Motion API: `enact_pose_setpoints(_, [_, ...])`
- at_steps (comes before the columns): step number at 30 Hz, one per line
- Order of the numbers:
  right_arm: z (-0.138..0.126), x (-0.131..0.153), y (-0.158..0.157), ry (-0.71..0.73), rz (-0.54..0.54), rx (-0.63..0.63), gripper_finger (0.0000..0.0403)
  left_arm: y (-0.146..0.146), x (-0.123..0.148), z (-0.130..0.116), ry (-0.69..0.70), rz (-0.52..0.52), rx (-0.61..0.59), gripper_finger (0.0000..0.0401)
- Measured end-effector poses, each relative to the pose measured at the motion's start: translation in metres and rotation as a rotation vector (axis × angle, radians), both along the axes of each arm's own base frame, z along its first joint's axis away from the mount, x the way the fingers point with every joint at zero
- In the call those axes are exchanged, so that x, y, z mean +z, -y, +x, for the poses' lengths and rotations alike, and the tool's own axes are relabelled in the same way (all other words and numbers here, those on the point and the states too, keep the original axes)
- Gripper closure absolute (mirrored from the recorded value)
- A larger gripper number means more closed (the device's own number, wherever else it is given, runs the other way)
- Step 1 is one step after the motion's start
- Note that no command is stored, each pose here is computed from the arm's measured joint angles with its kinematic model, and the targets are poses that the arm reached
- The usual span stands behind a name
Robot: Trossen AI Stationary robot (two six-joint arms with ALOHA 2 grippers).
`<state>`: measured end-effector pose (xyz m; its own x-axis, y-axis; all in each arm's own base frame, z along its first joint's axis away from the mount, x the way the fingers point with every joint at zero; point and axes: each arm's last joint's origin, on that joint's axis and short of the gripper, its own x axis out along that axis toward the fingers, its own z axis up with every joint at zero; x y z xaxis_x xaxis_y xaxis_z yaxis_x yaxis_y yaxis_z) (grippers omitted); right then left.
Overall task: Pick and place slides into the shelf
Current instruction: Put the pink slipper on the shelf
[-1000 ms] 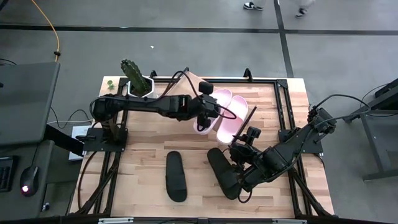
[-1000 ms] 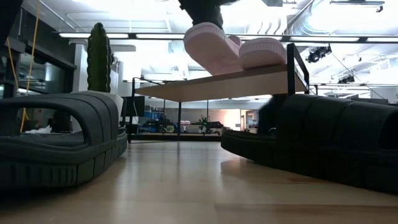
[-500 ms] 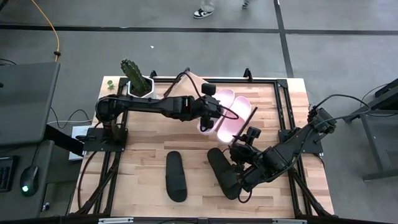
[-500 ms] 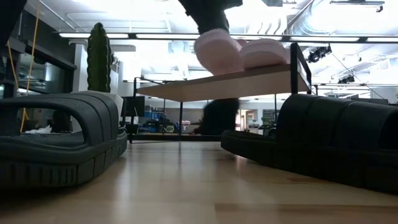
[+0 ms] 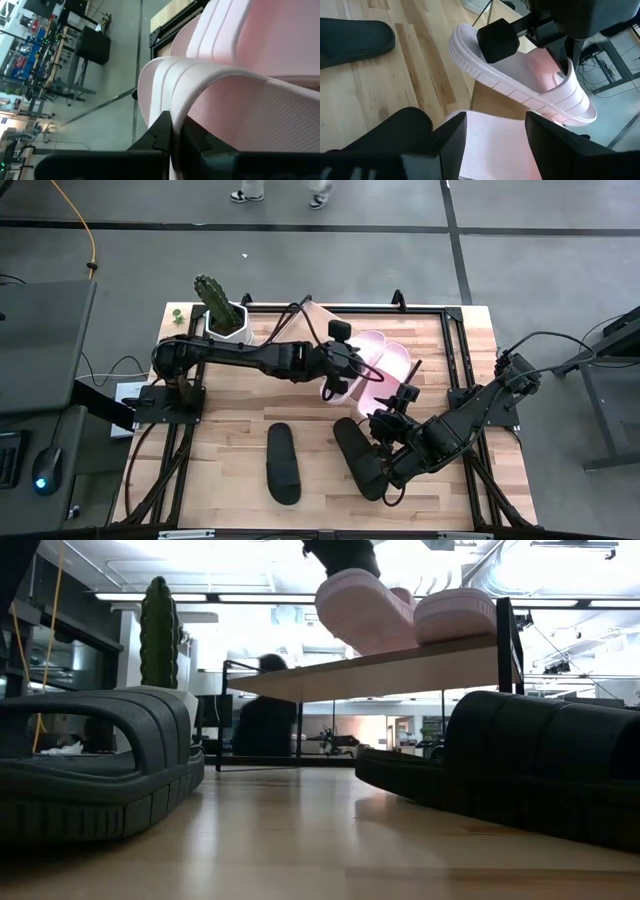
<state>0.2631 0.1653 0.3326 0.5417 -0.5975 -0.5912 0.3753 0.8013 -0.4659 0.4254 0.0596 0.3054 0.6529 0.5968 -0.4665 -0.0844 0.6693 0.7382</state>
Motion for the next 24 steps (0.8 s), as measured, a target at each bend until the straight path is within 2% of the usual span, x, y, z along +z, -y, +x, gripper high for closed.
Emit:
enact_pose_setpoints(4, [0.0, 0.0, 0.0, 0.0, 0.0, 0.0, 0.021, -0.001, 0.0, 0.0, -0.003, 0.011, 0.019, 0.0396])
enact_pose_setpoints(9, [0.0, 0.0, 0.0, -0.004, 0.006, 0.001, 0.021, -0.005, 0.002, -0.003, -0.011, 0.085, 0.137, 0.0396])
enact_pose_setpoints(21, [0.0, 0.0, 0.0, -0.004, 0.006, 0.001, 0.021, -0.018, 0.0, -0.004, 0.043, -0.047, 0.096, 0.0396])
enact_pose_setpoints(24, [0.0, 0.0, 0.0, -0.004, 0.006, 0.001, 0.021, -0.017, 0.0, -0.003, 0.045, -0.051, 0.09, 0.0396])
